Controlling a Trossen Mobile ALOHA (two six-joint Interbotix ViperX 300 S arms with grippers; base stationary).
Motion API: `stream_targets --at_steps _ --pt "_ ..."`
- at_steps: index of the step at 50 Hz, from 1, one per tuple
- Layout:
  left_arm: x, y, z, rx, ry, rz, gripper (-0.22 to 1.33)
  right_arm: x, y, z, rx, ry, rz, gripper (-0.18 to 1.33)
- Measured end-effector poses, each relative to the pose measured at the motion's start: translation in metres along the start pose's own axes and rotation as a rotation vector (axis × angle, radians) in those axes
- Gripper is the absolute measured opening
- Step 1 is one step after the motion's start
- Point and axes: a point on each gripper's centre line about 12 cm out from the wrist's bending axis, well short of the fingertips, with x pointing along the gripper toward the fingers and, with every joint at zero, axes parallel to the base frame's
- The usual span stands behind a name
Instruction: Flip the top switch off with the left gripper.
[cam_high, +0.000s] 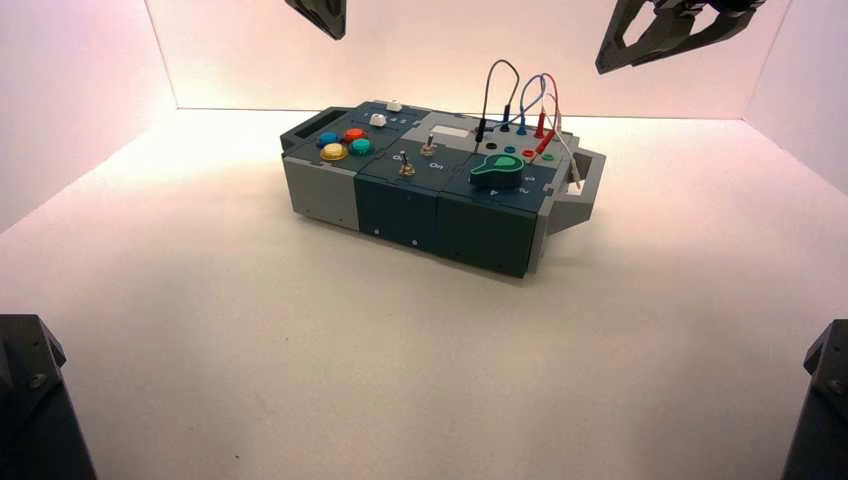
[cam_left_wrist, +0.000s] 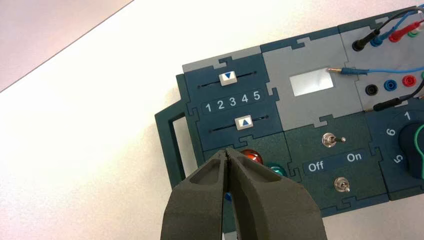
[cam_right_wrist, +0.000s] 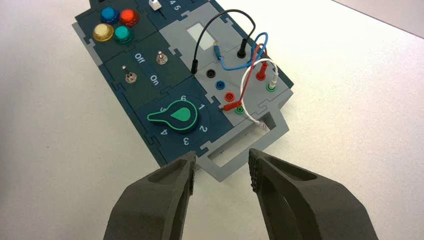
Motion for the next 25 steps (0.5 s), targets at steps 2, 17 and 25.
stream_targets --at_steps 2,17,25 --pt "0.0 -0.0001 0.0001 -0.001 0.0 -0.001 -0.16 0.0 0.0 -0.0002 0.002 0.002 0.0 1.07" --pt "0.0 -0.0001 0.0001 -0.003 0.0 -0.001 -0.16 0.0005 0.0003 -0.002 0.002 0.014 0.002 1.07" --pt "-0.0012 -0.0008 -0.0012 0.0 0.011 -0.006 -0.16 0.0004 0.0008 -0.0034 0.014 0.033 0.007 1.07"
